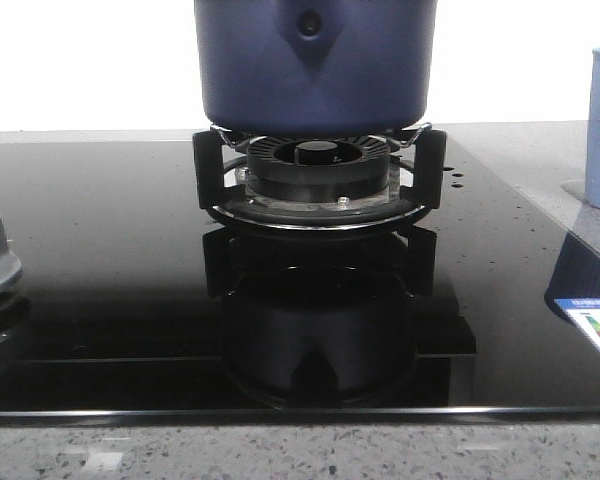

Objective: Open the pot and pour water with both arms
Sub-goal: 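Grasp the glass lid's purple knob with the left gripper and lift it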

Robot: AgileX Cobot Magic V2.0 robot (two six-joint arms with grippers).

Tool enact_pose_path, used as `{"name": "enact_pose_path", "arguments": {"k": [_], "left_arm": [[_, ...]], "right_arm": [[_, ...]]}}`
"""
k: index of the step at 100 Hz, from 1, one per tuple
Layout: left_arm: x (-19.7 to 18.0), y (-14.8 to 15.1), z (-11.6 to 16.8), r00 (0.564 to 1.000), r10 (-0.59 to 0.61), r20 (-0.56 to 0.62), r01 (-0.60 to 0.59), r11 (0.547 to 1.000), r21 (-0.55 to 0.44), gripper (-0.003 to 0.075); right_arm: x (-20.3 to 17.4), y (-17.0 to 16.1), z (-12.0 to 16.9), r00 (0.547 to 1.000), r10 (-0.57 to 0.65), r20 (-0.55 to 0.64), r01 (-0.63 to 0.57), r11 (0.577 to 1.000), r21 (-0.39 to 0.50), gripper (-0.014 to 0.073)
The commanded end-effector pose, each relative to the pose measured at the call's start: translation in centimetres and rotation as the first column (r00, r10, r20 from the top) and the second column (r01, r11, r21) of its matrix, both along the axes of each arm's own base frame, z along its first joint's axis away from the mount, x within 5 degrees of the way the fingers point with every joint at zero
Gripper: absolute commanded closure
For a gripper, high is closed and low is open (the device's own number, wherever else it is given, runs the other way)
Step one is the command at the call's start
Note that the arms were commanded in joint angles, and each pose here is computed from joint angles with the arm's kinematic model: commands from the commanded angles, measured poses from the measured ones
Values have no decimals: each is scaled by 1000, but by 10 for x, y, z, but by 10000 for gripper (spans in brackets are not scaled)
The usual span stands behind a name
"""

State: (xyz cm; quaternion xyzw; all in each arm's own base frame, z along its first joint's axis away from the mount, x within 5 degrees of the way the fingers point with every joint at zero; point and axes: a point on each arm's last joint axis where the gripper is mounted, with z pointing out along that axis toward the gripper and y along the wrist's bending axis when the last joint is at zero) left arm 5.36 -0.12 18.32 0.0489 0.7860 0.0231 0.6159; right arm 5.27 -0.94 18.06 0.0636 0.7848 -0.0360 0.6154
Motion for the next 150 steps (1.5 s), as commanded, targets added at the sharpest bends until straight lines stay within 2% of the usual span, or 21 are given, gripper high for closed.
{"name": "enact_pose_path", "arguments": {"k": [1,72,76,81,91,110,115,123,128,133,140,147,150], "left_arm": [[0,0,-11,1000,1,22,0,1000,-20,741],[0,0,-11,1000,1,22,0,1000,-20,741],[0,0,-11,1000,1,22,0,1000,-20,741],[0,0,-11,1000,1,22,0,1000,-20,741],[0,0,-11,1000,1,22,0,1000,-20,741],[0,0,-11,1000,1,22,0,1000,-20,741],[0,0,-10,1000,1,26,-1,1000,-9,741],[1,0,-8,998,1,57,-1,1000,-2,741],[1,-1,-4,995,1,99,2,999,-33,741],[2,-2,2,988,8,155,8,995,-104,741],[2,-2,11,968,44,246,21,967,-255,741],[2,1,20,940,120,319,36,896,-442,741],[1,4,23,930,162,331,42,845,-533,741]], "right_arm": [[0,0,-8,1000,-2,6,2,1000,-4,659],[0,0,-8,1000,-2,6,2,1000,-9,659],[0,-1,-7,1000,-4,4,4,1000,-29,659],[0,-2,-6,1000,-5,12,7,995,-103,659],[2,-1,4,994,26,105,-5,981,-191,659],[2,7,28,927,123,355,-44,974,-224,659],[1,9,33,902,128,413,-56,982,-182,659],[0,9,39,862,88,499,-97,995,-9,659],[-1,8,40,851,57,522,-112,991,75,659],[-1,7,41,846,26,532,-121,982,145,659],[-1,5,41,841,-22,540,-133,960,247,659],[-2,4,44,837,-51,545,-141,942,305,659],[-2,4,46,836,-57,546,-143,938,316,659]]}}
